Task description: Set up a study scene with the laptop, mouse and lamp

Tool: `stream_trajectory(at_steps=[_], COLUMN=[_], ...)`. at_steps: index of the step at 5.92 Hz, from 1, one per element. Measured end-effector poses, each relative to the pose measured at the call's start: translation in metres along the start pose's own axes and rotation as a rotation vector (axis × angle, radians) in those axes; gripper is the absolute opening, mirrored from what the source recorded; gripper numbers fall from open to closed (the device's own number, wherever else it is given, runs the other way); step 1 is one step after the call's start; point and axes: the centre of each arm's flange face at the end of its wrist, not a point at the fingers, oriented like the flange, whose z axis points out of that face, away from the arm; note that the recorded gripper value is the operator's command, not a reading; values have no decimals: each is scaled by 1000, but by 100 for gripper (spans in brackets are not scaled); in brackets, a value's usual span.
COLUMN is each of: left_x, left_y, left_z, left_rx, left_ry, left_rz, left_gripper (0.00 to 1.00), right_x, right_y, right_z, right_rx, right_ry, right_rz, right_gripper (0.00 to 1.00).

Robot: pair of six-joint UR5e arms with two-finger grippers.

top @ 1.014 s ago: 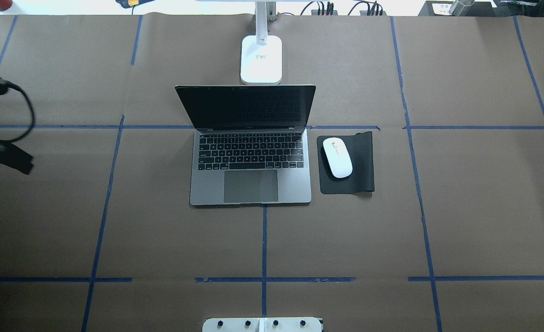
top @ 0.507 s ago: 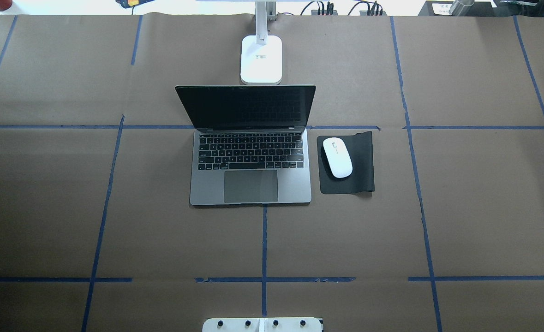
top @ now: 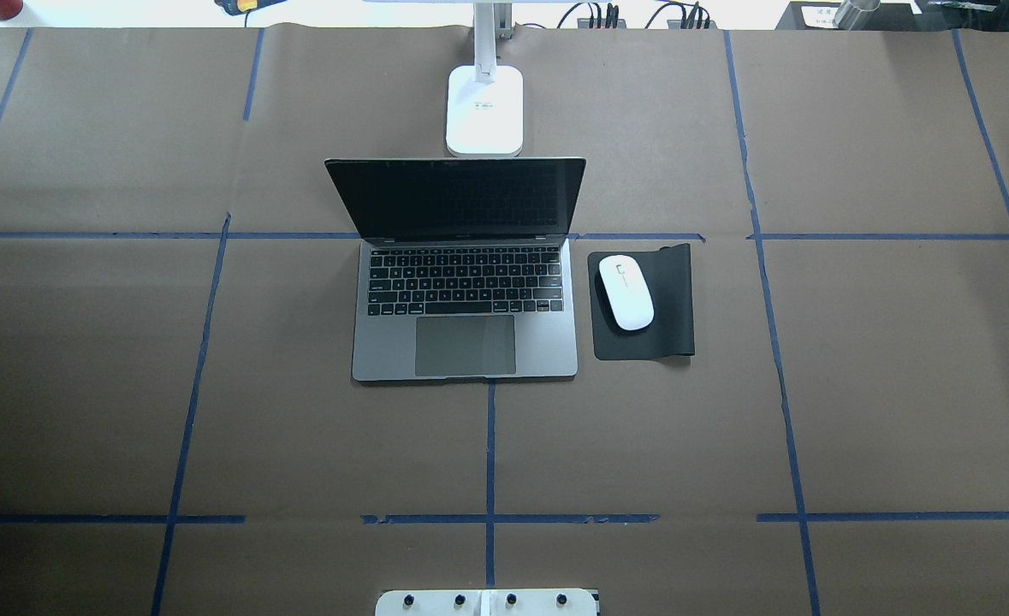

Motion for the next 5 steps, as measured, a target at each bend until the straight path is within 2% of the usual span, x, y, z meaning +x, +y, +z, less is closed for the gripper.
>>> stream_trajectory(at_steps=[2,4,5], left_x=[-57,-63,-62], left_y=[32,37,36], left_z=[24,23,23], left_rx=[28,47,51], left_ry=[5,25,32], left_rz=[-77,-233,-260], left_gripper=[100,100,100], right_x=[-2,-2,-2], right_y=[-1,-2,-2], right_z=[3,3,3], right_rx=[-6,-4,-2], right_ry=[14,26,34], right_rz=[-7,-13,-17], right_gripper=[100,100,100])
